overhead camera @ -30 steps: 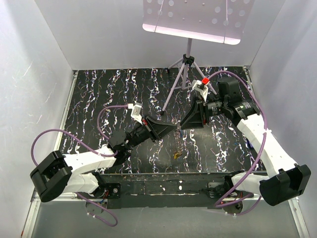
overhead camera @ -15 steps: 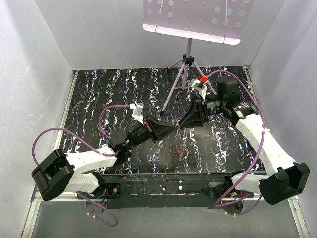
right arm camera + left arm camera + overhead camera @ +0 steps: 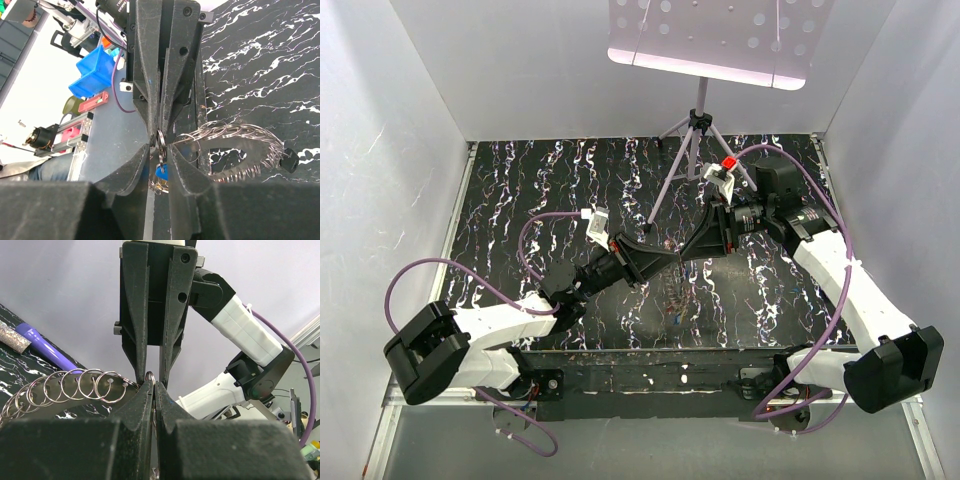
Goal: Put the keys on the keyring
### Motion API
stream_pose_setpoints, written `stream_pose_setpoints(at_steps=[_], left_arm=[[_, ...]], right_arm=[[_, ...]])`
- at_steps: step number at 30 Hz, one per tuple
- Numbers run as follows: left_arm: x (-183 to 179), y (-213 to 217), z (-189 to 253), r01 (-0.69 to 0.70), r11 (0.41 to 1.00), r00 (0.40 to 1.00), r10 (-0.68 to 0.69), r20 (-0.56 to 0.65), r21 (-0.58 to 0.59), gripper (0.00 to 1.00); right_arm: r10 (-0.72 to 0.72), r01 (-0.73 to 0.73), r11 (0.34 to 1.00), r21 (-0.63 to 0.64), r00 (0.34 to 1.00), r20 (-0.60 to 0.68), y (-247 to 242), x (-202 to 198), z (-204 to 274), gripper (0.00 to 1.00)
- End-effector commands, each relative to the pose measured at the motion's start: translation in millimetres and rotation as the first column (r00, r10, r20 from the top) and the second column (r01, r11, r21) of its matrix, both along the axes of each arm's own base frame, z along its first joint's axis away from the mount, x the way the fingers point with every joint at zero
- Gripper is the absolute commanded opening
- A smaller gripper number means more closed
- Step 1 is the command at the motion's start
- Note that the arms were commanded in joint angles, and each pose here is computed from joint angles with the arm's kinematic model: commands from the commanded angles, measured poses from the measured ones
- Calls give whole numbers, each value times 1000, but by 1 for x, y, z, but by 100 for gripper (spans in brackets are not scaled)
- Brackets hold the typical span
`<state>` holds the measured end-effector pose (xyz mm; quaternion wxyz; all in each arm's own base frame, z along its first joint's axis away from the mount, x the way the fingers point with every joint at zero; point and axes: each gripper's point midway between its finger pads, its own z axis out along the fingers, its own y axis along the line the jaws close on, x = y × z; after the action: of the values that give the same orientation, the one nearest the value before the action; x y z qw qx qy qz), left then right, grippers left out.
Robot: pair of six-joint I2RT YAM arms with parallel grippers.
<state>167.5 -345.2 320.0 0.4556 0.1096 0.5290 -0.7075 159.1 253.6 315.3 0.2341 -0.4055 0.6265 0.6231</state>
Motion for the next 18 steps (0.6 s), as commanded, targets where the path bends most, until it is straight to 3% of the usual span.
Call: stream_pose_setpoints(at_steps=[1, 7, 12, 13, 14, 18], left_arm=[[1, 11, 38, -33, 994, 997, 40, 72, -101, 0], [1, 12, 37, -41, 995, 997, 47, 69, -89, 0], [9, 15, 24, -53, 998, 998, 53, 16, -29, 0], [9, 18, 24, -44, 999, 999, 44, 9, -15, 4], [12, 22, 21, -43, 999, 999, 43, -7, 11, 16], [9, 44, 23, 0, 994, 1000, 3, -27, 113, 46]], right_arm=[[37, -37, 999, 30, 999, 22, 1, -8, 7, 25], [48, -49, 998, 36, 998, 28, 2, -9, 7, 3], [34, -35, 999, 22, 998, 47, 0, -8, 6, 1], [29, -30, 999, 15, 998, 54, 0, -8, 5, 1], [26, -26, 1000, 8, 998, 50, 0, -8, 4, 1], [32, -31, 999, -12, 997, 75, -2, -9, -3, 1]])
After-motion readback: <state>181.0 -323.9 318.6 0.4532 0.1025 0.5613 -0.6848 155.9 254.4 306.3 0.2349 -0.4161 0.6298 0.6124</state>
